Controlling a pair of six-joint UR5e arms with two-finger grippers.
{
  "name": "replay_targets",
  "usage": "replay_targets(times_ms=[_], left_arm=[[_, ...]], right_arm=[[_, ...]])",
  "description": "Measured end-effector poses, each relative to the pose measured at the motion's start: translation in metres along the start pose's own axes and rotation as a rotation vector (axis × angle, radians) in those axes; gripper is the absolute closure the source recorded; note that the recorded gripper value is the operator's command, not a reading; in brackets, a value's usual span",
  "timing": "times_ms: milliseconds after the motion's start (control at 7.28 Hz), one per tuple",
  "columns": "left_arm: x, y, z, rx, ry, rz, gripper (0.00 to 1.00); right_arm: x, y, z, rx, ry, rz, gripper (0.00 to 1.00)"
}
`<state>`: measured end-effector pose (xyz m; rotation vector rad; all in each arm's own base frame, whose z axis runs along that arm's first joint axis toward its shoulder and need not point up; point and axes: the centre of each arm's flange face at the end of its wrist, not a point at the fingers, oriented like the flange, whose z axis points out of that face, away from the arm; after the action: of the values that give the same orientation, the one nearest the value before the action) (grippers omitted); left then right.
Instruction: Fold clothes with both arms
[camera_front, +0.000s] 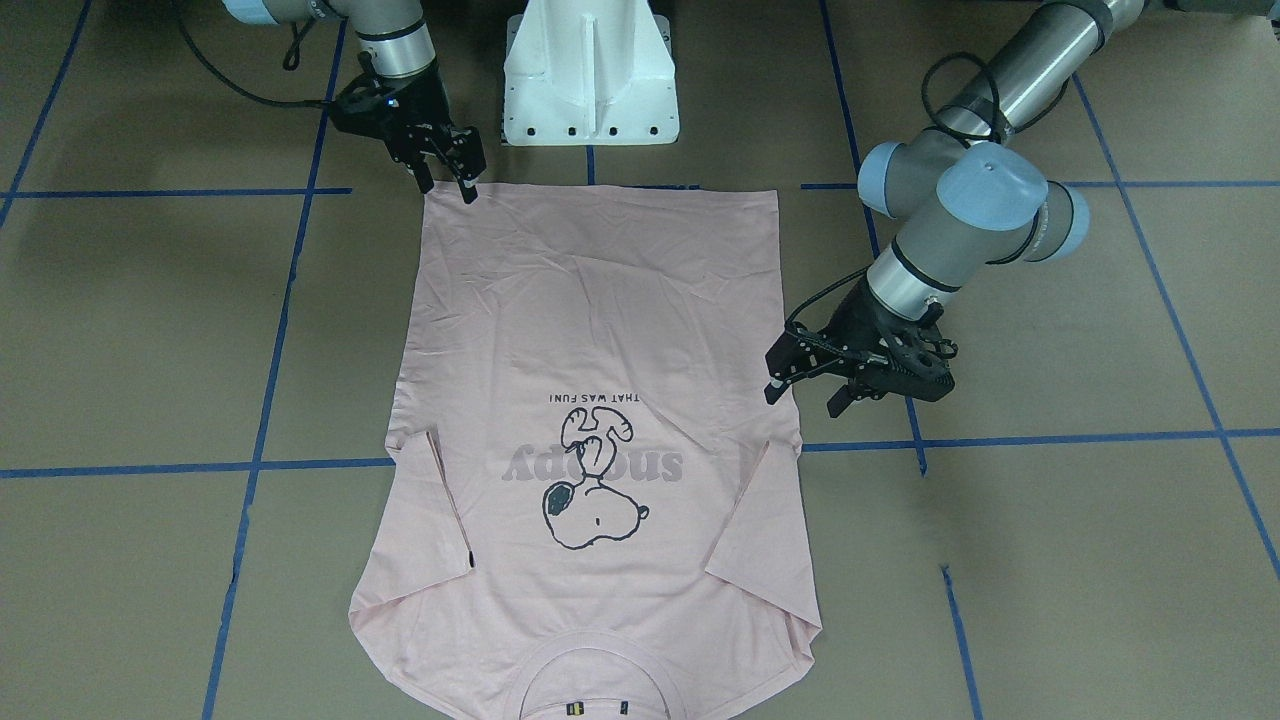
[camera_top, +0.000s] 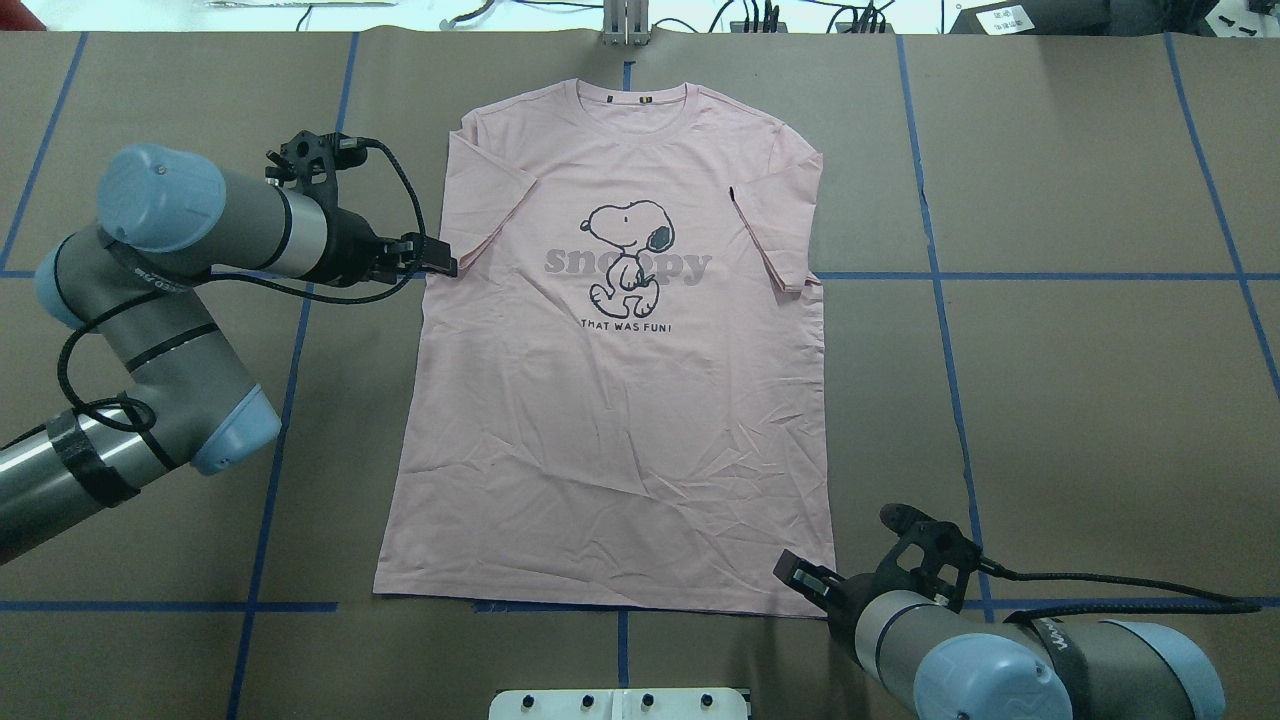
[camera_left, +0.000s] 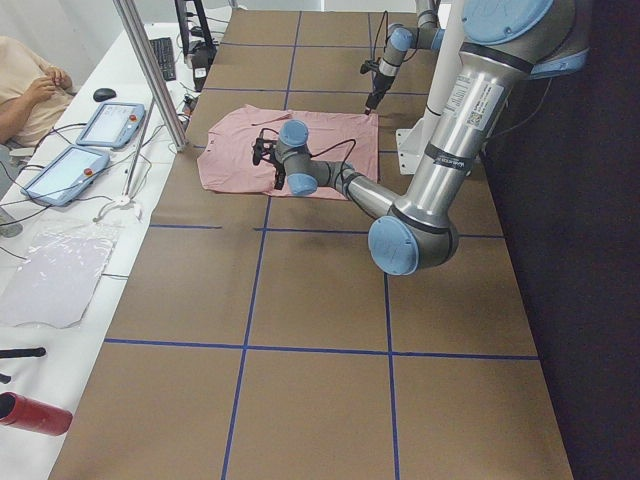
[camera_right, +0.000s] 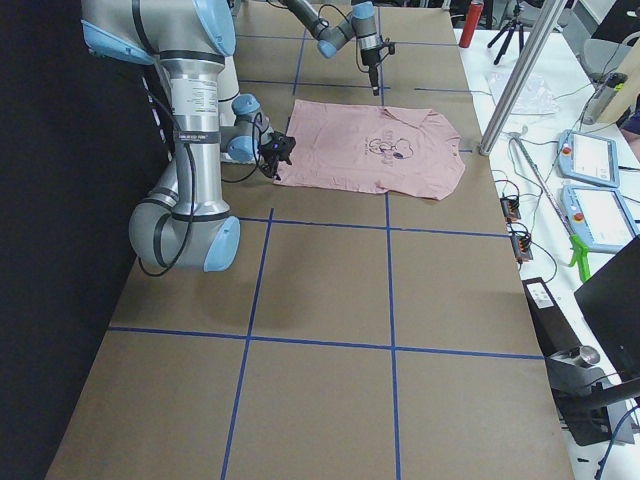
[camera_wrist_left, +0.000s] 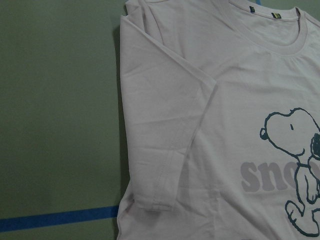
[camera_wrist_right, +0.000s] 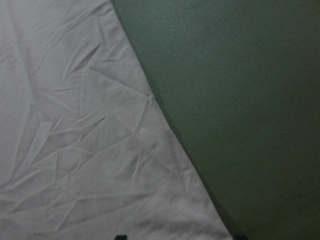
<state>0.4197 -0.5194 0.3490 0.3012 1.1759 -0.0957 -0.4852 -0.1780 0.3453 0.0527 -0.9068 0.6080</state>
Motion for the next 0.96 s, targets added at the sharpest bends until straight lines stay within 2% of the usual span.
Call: replay_targets(times_ms=[137,275,687,824,962], left_arm=[[0.002,0.008,-0.004,-0.006,0.004,-0.005,0.1],[0.002,0.011,-0.005,-0.009,0.006,-0.008,0.1],[-0.001,0.014,-0.005,-0.01,0.002,-0.015,0.09],[-0.002,0.014,-0.005,-0.01,0.0,-0.019,0.09],[-0.003,0.014,-0.005,-0.01,-0.002,-0.021,0.1]], right_arm=[[0.006,0.006,0.001,-0.005,0.009,0.007,0.28],[0.01,0.011,0.003,-0.01,0.018,0.013,0.37],[0.016,0.017,0.01,-0.012,0.035,0.01,0.38],[0.017,0.017,0.012,-0.011,0.04,0.009,0.51],[0.019,0.017,0.014,-0.009,0.045,0.007,0.75]])
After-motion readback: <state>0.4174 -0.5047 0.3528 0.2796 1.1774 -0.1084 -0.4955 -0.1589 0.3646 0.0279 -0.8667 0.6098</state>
